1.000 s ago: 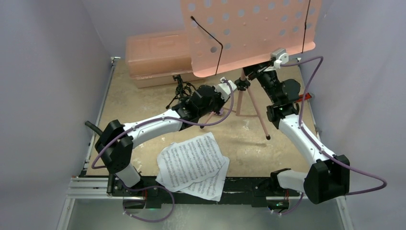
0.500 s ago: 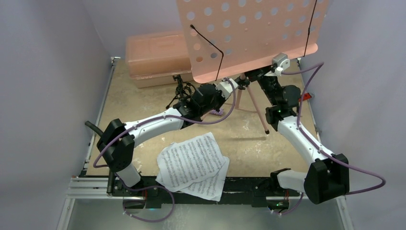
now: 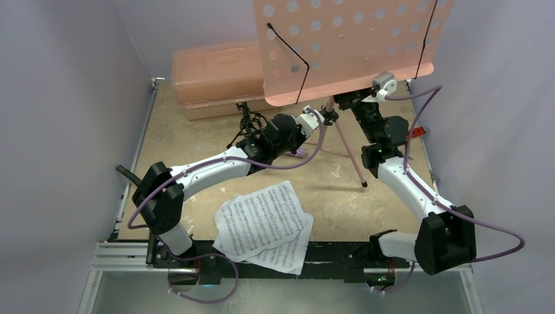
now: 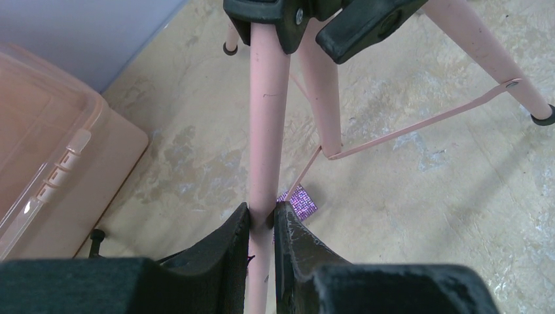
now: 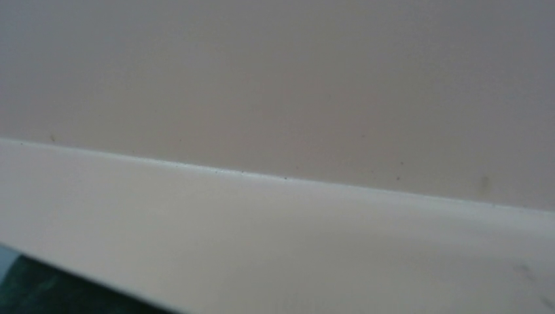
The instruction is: Set up the instrument practice props
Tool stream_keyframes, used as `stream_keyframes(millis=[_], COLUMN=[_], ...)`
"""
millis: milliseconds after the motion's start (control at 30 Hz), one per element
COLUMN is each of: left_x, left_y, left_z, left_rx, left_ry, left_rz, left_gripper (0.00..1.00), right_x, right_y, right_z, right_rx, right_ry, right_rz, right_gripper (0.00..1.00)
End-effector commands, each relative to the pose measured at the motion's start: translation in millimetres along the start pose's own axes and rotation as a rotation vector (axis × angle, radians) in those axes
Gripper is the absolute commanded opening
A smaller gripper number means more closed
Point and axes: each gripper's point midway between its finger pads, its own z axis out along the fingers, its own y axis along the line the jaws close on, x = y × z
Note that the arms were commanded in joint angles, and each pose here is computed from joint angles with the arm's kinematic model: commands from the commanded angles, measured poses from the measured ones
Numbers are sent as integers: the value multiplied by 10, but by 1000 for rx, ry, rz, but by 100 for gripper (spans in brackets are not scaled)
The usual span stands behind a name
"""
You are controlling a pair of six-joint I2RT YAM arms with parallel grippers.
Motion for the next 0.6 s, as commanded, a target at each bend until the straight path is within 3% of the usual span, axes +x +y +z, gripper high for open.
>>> stream_keyframes(millis=[0,567], left_x=[-159,-16], left_y=[307,220], left_z=[-83,-97], left_rx=[-105,-72], left_ry=[-28,18], left_rz=[-10,-46], left_gripper=[0,0], right_x=[-1217,-1244], right_y=[85,119], right_z=[22,3], right_rx=[-7,-20], right_ry=[-381,-390], right_rz=[-128,-88], right_gripper=[0,0])
